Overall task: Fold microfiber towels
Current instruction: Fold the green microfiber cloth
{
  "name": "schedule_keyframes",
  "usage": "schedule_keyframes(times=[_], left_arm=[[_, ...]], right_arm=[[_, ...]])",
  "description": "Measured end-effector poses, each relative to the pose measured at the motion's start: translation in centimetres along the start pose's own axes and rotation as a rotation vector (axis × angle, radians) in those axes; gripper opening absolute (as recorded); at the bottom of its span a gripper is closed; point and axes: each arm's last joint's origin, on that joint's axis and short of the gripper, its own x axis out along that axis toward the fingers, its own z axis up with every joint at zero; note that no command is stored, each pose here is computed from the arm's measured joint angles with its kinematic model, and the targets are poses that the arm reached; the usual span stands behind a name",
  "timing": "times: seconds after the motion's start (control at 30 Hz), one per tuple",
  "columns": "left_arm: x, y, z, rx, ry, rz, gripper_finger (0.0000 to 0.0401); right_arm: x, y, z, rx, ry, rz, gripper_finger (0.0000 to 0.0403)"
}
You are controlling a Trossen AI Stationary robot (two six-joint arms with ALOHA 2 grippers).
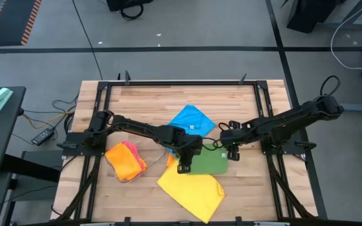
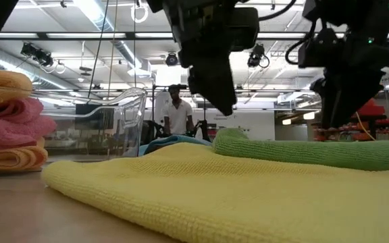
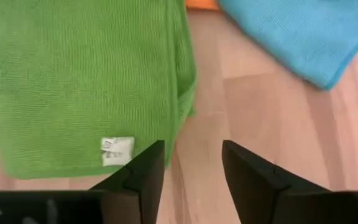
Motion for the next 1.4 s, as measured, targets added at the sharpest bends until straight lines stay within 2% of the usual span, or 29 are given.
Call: schedule_keyframes(times=[0.17, 0.27, 0.4, 0.53, 0.83, 1.07, 1.4], left_arm=[[0.9, 0.1, 1.5, 0.057, -0.153, 0.042, 0.0197], [2.7, 0.6, 1.6, 0.079, -0.18, 0.078, 0.0195], [4.7, 2.0, 0.7, 0.062, -0.09, 0.103, 0.0179], [4.7, 3.2, -0.2, 0.011, 0.013, 0.132, 0.0161], [3.4, 2.0, -1.2, 0.0, 0.113, 0.138, 0.0117], [3.7, 1.6, -1.2, -0.001, 0.11, 0.147, 0.0098], [4.2, 1.4, -1.6, -0.005, 0.132, 0.149, 0.0095]], right_arm=[[-0.8, -0.1, -0.1, -0.027, -0.085, -0.112, 0.017], [-1.0, 0.0, 0.1, -0.025, -0.113, -0.106, 0.017], [-1.2, 1.3, 0.5, -0.053, -0.188, -0.04, 0.017], [-0.6, 2.9, 0.6, -0.097, -0.213, -0.002, 0.017], [2.9, 6.1, 1.8, -0.135, -0.259, 0.1, 0.017], [4.7, 6.5, 1.8, -0.125, -0.233, 0.091, 0.017], [5.6, 5.3, 1.3, -0.15, -0.206, -0.001, 0.017]])
